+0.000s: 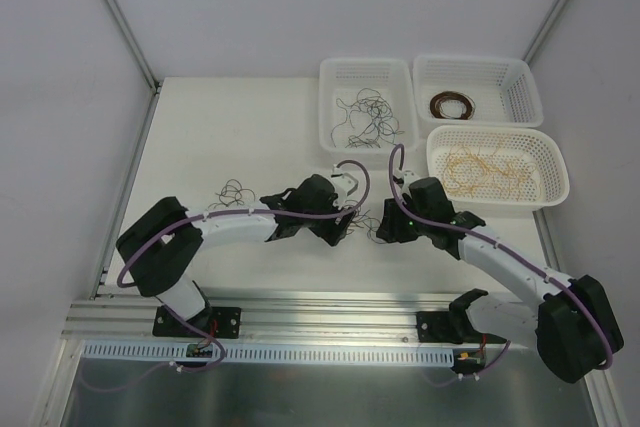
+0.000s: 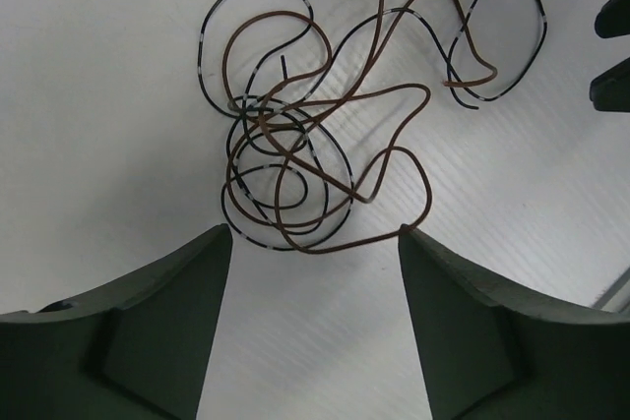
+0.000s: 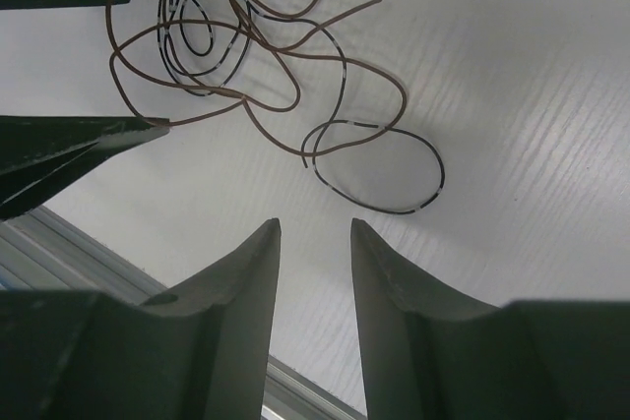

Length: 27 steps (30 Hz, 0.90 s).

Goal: Untangle the cables

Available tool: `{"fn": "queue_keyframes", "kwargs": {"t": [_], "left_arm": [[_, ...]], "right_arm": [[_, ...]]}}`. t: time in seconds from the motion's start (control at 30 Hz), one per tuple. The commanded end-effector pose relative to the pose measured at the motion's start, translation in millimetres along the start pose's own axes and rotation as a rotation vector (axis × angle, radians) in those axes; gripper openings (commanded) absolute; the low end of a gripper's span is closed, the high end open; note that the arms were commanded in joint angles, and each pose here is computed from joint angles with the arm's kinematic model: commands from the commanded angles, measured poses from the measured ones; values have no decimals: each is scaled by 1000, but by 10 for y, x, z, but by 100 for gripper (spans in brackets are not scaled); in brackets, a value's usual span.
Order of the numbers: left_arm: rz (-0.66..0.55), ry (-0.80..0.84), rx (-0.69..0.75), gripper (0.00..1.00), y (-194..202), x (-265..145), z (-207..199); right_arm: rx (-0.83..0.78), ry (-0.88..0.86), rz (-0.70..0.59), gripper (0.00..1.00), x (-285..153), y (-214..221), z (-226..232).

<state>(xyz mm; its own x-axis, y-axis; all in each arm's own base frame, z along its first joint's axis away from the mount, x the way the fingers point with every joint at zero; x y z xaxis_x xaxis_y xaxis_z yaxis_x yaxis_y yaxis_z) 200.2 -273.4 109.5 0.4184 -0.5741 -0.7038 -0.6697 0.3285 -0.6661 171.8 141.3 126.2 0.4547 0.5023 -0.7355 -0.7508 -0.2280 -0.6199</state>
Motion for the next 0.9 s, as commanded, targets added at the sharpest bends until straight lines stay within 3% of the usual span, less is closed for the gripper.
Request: {"fn": "queue_keyframes", "kwargs": {"t": [0.0,0.1,0.2,0.23,0.33,0.47,0.87], "left_arm": [[-122,37,117,67,-218,129,-66],[-122,56,140,61,-213,203,-74],[-114,73,151,47,-217,246,-100],[-103,77,152,36,-193,264,-102],[-103,120,150,17,-203,238,-167],[-100,166,119,0,-215,151,-235],[-126,194,47,0,-278,-213,-305]], "right_arm": [[2,-40,-37,38,14,-17,45],[6,-54,-30,38,25,13,54],[22,-78,-34,38,33,41,69],[27,-87,-32,38,30,73,76],[19,-84,-40,38,32,101,64],[-15,-87,-36,38,44,97,61],[-57,-9,-53,43,194,-146,71]]}}
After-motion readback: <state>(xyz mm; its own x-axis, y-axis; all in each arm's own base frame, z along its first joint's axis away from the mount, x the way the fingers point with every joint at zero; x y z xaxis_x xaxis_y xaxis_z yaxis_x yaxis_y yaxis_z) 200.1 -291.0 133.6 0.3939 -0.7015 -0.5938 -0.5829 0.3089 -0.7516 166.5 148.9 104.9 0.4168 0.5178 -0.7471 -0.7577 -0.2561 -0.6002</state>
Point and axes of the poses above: each gripper's point midway between its finger pads, its own x axis out along the fingers, its own z axis along the line the jaws close on, y = z × x, the point moved 8 cm from there along -x, back along the fingers, and after that the axes turned 9 degrees about -x, right-handed, at the moved point
